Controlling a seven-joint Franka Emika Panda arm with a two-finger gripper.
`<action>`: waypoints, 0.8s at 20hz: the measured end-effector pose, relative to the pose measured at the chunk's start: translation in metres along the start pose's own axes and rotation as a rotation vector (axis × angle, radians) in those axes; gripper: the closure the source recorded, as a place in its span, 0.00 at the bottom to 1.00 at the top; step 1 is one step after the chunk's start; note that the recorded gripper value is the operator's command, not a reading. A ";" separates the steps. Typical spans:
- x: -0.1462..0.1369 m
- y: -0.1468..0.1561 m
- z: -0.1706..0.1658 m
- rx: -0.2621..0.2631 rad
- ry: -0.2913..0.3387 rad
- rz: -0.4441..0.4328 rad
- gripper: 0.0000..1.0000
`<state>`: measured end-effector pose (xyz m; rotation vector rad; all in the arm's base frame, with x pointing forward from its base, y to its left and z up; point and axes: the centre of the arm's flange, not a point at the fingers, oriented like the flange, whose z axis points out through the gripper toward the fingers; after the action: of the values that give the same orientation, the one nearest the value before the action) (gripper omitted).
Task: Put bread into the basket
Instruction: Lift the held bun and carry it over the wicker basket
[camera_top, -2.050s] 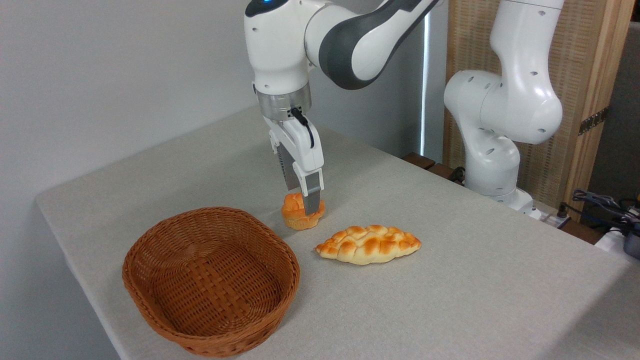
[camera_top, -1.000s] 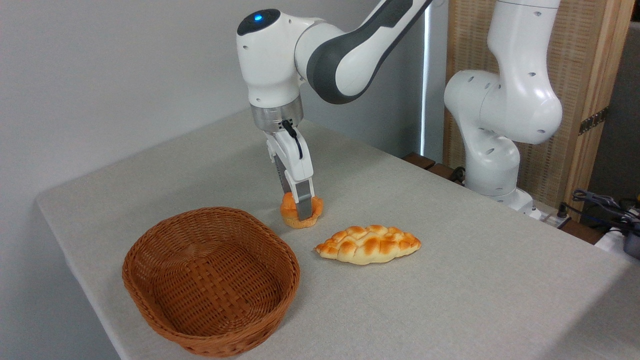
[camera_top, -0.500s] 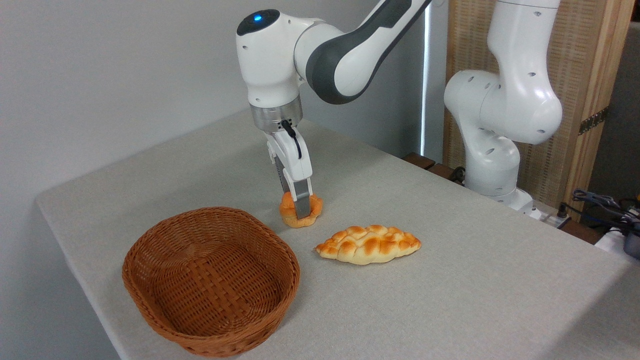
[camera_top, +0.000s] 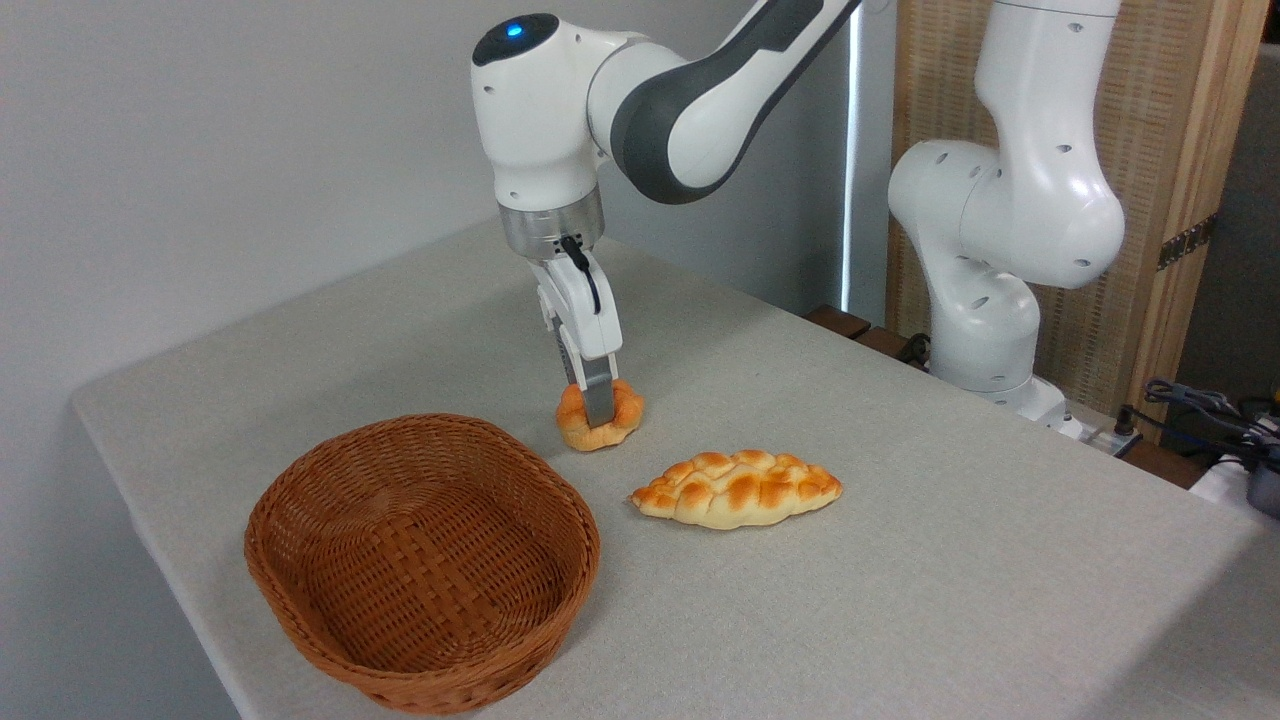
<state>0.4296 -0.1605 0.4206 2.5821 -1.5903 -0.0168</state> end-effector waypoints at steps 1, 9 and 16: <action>0.000 0.000 -0.004 -0.011 -0.007 0.014 0.65; -0.028 -0.045 -0.088 -0.015 0.053 -0.023 0.65; -0.025 -0.073 -0.135 0.047 0.117 -0.047 0.64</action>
<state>0.4925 -0.0940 0.5460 2.6019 -1.5075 0.1671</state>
